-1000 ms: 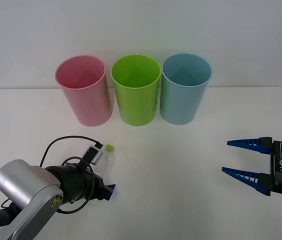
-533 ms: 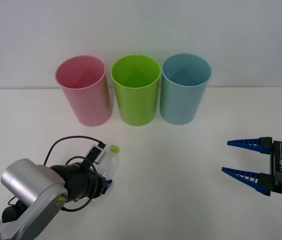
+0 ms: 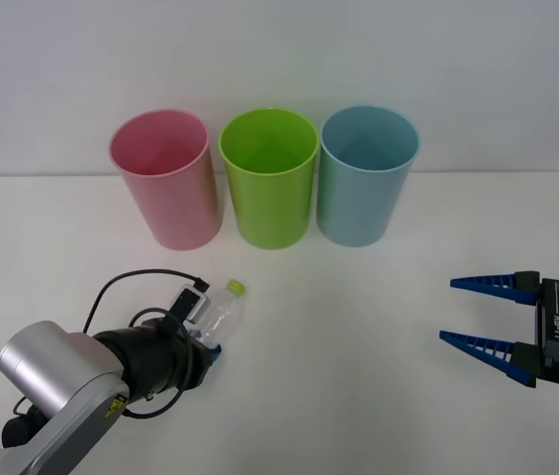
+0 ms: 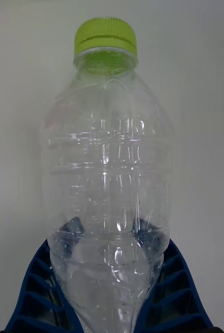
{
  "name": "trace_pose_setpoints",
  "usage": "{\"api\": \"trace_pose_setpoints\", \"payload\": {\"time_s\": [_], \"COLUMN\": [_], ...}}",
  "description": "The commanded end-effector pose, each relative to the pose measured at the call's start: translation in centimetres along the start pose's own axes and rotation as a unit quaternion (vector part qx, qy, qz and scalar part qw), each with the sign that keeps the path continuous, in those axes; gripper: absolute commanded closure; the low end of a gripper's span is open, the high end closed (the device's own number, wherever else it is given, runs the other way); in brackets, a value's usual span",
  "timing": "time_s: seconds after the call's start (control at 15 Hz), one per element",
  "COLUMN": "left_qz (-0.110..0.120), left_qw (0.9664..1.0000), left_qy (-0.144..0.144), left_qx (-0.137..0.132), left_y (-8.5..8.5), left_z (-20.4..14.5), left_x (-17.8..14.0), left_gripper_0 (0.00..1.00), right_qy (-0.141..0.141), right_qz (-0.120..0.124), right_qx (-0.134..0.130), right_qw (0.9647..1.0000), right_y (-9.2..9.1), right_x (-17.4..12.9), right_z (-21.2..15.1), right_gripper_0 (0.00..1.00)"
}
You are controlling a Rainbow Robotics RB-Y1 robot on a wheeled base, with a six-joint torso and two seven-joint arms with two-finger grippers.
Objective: Put cans in the blue bin and PET bottles in the pink bin and trash in the green bin.
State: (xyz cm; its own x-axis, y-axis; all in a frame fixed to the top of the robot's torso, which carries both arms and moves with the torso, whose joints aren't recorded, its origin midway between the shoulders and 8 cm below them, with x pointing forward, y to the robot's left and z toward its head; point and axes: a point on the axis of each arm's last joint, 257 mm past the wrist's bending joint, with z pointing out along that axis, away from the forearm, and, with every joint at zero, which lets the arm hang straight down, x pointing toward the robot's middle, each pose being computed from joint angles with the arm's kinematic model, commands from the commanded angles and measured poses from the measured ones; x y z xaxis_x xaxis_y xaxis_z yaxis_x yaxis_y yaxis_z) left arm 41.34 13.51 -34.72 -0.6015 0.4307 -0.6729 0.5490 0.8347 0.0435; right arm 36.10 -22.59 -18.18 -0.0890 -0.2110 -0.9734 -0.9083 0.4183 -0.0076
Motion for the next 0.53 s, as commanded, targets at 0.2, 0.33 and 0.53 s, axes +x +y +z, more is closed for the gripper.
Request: {"api": "trace_pose_setpoints", "payload": {"time_s": [0.2, 0.33, 0.53], "left_qz": [-0.016, -0.022, -0.032], "left_qw": [0.9956, 0.9915, 0.9865], "left_qy": [-0.079, -0.11, -0.139], "left_qx": [0.048, 0.065, 0.079], "left_y": [-1.0, -1.0, -0.4], "left_z": [-2.7, -4.2, -6.7], "left_x": [-4.1, -5.3, -5.9], "left_gripper_0": [1.0, 1.0, 1.0], "right_qy": [0.0, 0.0, 0.0], "right_qz": [0.0, 0.0, 0.0], "right_qx": [0.0, 0.0, 0.0], "right_qw": [1.0, 1.0, 1.0], "right_y": [0.0, 0.0, 0.0], "right_x": [0.0, 0.0, 0.0], "right_z": [0.0, 0.0, 0.0], "right_gripper_0": [0.22, 0.23, 0.22]}}
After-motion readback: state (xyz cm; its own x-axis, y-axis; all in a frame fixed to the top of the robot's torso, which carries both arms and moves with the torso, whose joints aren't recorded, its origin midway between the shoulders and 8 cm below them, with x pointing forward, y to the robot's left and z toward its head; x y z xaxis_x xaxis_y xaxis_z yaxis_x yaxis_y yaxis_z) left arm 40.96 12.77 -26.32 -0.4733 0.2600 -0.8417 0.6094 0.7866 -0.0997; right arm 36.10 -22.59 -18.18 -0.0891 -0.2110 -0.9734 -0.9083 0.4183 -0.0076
